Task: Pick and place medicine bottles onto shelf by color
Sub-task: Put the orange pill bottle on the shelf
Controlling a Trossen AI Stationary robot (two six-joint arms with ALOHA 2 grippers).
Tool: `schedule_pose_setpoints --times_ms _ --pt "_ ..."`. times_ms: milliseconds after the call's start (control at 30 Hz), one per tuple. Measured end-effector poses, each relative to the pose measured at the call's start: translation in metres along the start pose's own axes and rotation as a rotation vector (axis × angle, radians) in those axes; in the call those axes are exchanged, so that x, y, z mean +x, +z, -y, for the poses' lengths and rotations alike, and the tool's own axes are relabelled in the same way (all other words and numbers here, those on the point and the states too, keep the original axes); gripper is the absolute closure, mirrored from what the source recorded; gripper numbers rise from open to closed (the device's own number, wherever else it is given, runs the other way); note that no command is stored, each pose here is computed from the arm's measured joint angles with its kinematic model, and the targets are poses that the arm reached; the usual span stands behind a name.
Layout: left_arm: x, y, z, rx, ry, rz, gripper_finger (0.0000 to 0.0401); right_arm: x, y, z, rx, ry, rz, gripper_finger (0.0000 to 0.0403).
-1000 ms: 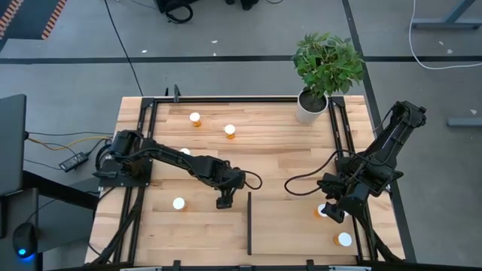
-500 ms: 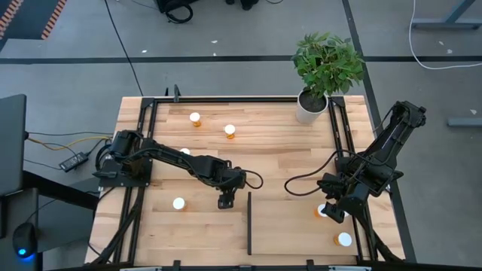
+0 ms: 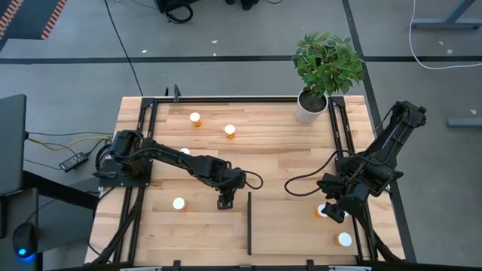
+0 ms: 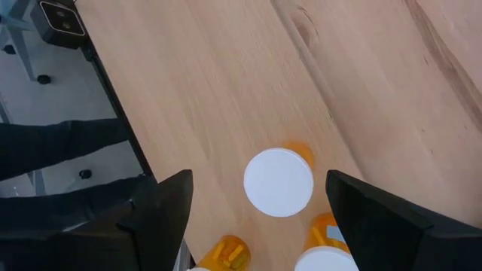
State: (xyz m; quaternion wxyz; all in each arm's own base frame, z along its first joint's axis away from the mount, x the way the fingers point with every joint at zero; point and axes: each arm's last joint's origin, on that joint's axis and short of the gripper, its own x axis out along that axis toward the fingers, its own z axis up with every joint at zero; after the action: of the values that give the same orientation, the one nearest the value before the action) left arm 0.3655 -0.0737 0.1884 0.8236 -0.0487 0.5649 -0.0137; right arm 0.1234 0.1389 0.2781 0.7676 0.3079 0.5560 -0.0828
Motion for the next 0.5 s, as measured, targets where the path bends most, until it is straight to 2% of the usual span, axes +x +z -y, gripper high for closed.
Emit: schedule_pose_setpoints --times_ms 233,500 --pt "0.0000 -0.0002 0.0006 0.002 -0.001 -0.001 0.0103 0.0000 0.0000 0.0000 -0.001 0.000 0.001 0.0092" --pt "0.0000 -0.0028 0.0000 0.024 0.006 -0.028 0.0092 0.0000 0.0004 0.0000 0.000 -0.002 0.015 0.0092"
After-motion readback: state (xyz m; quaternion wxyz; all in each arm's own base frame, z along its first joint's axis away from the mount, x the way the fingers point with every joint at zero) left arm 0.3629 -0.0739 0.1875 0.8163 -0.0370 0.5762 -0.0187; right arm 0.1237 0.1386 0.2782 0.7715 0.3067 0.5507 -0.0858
